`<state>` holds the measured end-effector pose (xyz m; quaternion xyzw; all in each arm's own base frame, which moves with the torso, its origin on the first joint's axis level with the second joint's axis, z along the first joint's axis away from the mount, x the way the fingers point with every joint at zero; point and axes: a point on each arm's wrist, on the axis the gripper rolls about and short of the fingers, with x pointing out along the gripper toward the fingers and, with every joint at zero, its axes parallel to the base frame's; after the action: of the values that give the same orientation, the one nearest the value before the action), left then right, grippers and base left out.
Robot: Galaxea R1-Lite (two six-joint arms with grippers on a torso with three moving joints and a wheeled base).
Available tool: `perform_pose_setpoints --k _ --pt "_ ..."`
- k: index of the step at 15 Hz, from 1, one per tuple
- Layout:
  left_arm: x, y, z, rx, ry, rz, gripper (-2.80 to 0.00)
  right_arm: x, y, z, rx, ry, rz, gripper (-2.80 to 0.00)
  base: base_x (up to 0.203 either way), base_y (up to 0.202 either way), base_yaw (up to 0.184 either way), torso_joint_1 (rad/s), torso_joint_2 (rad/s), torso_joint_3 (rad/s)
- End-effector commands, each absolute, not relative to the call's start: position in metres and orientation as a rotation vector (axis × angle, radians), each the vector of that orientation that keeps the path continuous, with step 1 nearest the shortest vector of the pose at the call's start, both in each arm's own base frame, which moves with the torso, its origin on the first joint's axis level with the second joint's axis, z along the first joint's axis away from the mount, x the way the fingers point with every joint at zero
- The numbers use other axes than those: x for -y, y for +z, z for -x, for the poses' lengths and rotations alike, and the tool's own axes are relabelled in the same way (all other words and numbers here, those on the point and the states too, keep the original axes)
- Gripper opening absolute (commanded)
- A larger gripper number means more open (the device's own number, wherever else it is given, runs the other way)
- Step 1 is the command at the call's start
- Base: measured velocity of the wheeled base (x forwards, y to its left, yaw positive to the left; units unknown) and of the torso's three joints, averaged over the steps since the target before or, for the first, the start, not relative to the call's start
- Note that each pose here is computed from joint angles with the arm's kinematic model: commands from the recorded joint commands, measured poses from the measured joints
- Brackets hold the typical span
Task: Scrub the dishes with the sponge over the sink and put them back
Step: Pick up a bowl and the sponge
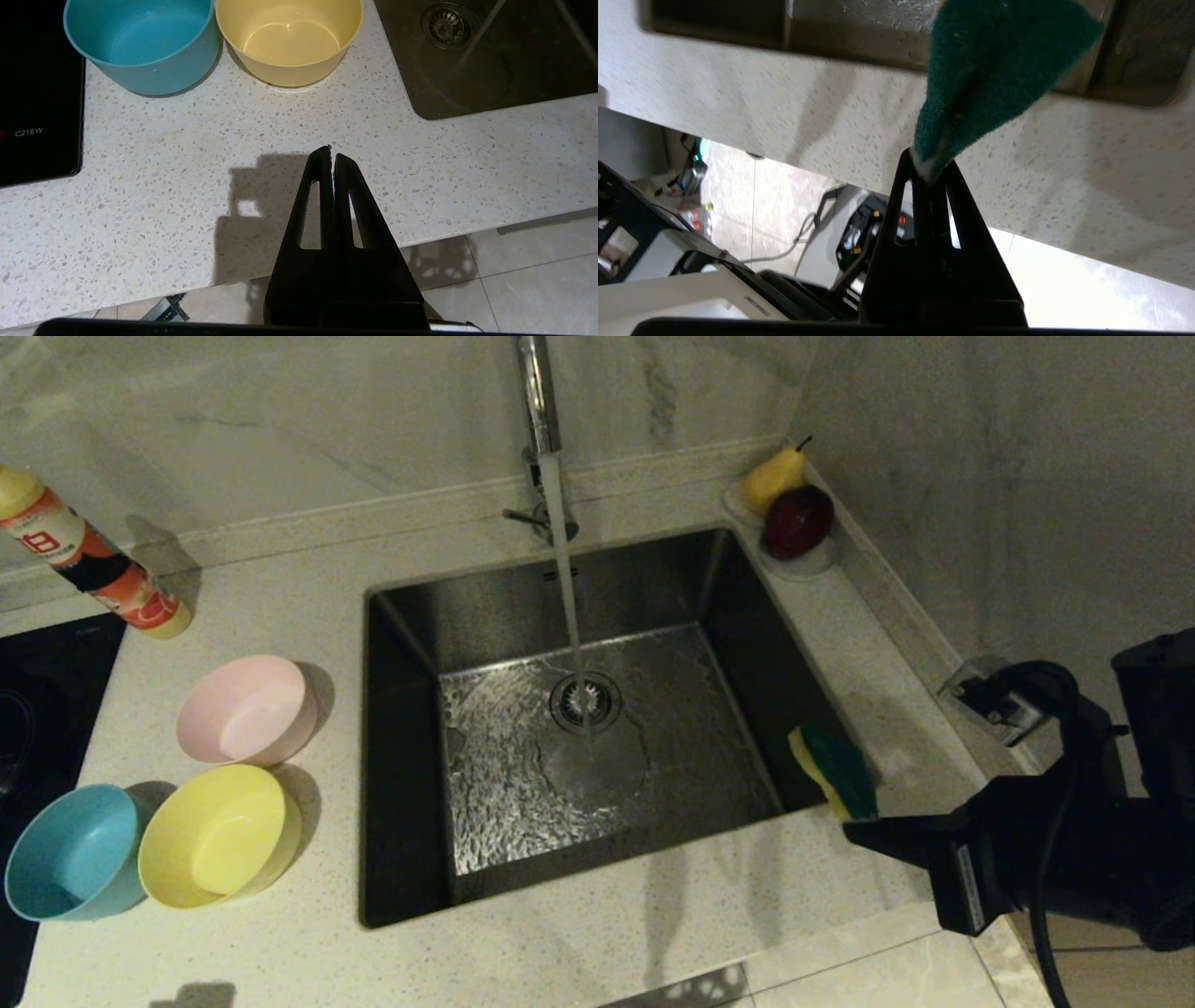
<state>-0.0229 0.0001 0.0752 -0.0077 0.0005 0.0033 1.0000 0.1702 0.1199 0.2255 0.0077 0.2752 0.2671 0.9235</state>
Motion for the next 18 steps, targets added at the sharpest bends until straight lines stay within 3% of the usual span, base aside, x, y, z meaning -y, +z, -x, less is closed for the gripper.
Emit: perform_pose_setpoints --k 1,3,5,8,11,16,17,18 --pt "0.000 0.076 0.023 0.004 0.010 0.014 -2.80 -0.123 0.221 -0.175 -0.587 0.544 -0.007 -2.80 0.000 0.000 0.000 0.000 0.00 0.000" --pt "0.000 0.101 0.030 0.074 0.026 0.007 -2.80 -0.122 0.221 -0.173 -0.584 0.543 -0.008 -2.80 0.000 0.000 0.000 0.000 0.00 0.000" --pt "-0.001 0.152 0.039 0.155 0.048 0.005 -2.80 -0.121 0.217 -0.174 -0.598 0.533 -0.007 -2.80 0.000 0.000 0.000 0.000 0.00 0.000" --pt "-0.006 0.222 0.049 0.183 0.294 -0.082 -2.80 -0.121 0.226 -0.175 -0.566 0.540 -0.017 -2.80 0.000 0.000 0.000 0.000 0.00 0.000" --pt "-0.009 0.257 0.014 0.050 0.431 -0.123 -2.80 -0.128 0.225 -0.179 -0.572 0.553 -0.010 -2.80 0.000 0.000 0.000 0.000 0.00 0.000" --pt "-0.012 0.281 -0.081 -0.184 0.536 -0.077 -2.80 -0.129 0.229 -0.181 -0.562 0.552 -0.012 -2.80 0.000 0.000 0.000 0.000 0.00 0.000" --pt "-0.014 0.283 -0.099 -0.214 0.553 -0.056 0.00 -0.129 0.228 -0.182 -0.565 0.551 -0.011 -2.80 0.000 0.000 0.000 0.000 0.00 0.000" --pt "-0.016 0.287 -0.118 -0.234 0.572 -0.032 0.00 -0.130 0.227 -0.182 -0.568 0.551 -0.010 -2.80 0.000 0.000 0.000 0.000 0.00 0.000"
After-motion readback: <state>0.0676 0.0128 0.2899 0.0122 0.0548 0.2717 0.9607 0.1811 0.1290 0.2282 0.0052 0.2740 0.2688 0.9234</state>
